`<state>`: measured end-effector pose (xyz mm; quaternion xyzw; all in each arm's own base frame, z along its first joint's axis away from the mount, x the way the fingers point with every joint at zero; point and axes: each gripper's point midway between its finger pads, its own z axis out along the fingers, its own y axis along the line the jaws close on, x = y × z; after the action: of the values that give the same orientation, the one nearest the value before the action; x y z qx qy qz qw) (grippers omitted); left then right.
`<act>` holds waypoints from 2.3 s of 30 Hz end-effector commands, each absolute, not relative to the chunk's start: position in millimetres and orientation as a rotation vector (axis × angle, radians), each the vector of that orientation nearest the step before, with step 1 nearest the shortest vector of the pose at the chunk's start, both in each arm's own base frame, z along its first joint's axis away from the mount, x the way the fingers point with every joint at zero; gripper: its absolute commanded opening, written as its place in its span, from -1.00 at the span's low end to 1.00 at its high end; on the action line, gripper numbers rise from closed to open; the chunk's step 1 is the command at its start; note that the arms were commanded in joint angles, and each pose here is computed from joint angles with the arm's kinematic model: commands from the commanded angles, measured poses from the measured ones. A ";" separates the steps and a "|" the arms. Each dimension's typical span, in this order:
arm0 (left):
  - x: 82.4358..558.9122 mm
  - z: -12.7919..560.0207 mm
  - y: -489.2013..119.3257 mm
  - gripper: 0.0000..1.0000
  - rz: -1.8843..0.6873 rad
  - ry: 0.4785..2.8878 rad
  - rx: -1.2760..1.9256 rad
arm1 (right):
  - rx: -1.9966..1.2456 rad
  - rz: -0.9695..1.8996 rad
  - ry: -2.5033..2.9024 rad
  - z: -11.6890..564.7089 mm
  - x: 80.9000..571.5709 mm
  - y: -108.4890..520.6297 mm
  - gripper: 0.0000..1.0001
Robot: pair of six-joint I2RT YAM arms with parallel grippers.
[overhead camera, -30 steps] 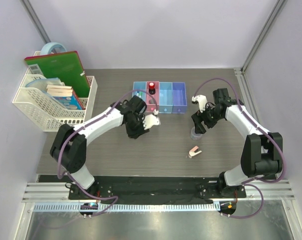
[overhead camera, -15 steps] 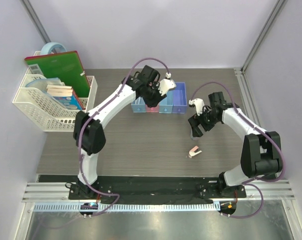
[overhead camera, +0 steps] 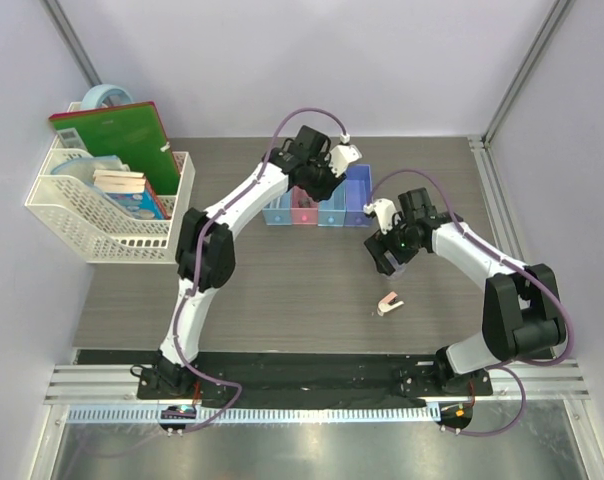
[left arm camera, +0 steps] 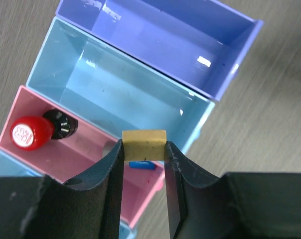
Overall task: Sort the stationery into containers
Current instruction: Place the stationery in the storage box, then pick up the stationery from the center of the board, then place the stationery in the storage box.
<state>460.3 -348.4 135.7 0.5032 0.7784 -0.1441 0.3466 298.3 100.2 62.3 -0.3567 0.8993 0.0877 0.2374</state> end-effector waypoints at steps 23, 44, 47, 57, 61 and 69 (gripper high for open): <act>523.7 111.7 -368.0 0.41 -0.352 1.915 1.144 | -0.932 0.140 2.425 74.0 314.3 94.4 0.18; 490.5 220.6 -308.4 0.63 -0.186 1.881 0.918 | -0.827 -0.003 2.188 175.2 381.4 98.8 0.16; 459.7 222.7 -288.5 0.61 -0.173 1.920 0.969 | -0.790 -0.009 2.137 186.3 403.5 104.3 0.16; 323.7 171.5 -225.7 0.50 -0.253 2.159 1.207 | -0.677 0.063 1.988 211.2 489.3 138.7 0.16; 283.5 165.6 -209.4 0.47 -0.310 2.204 1.254 | -0.653 0.095 1.968 209.2 509.8 148.6 0.16; 239.3 142.3 -183.6 0.46 -0.328 2.264 1.355 | -0.651 0.138 1.955 194.6 535.6 164.2 0.17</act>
<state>256.5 -187.1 145.0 0.4766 0.8346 -0.1056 0.2552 510.1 145.7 160.0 -0.2776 0.8450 0.0394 0.4554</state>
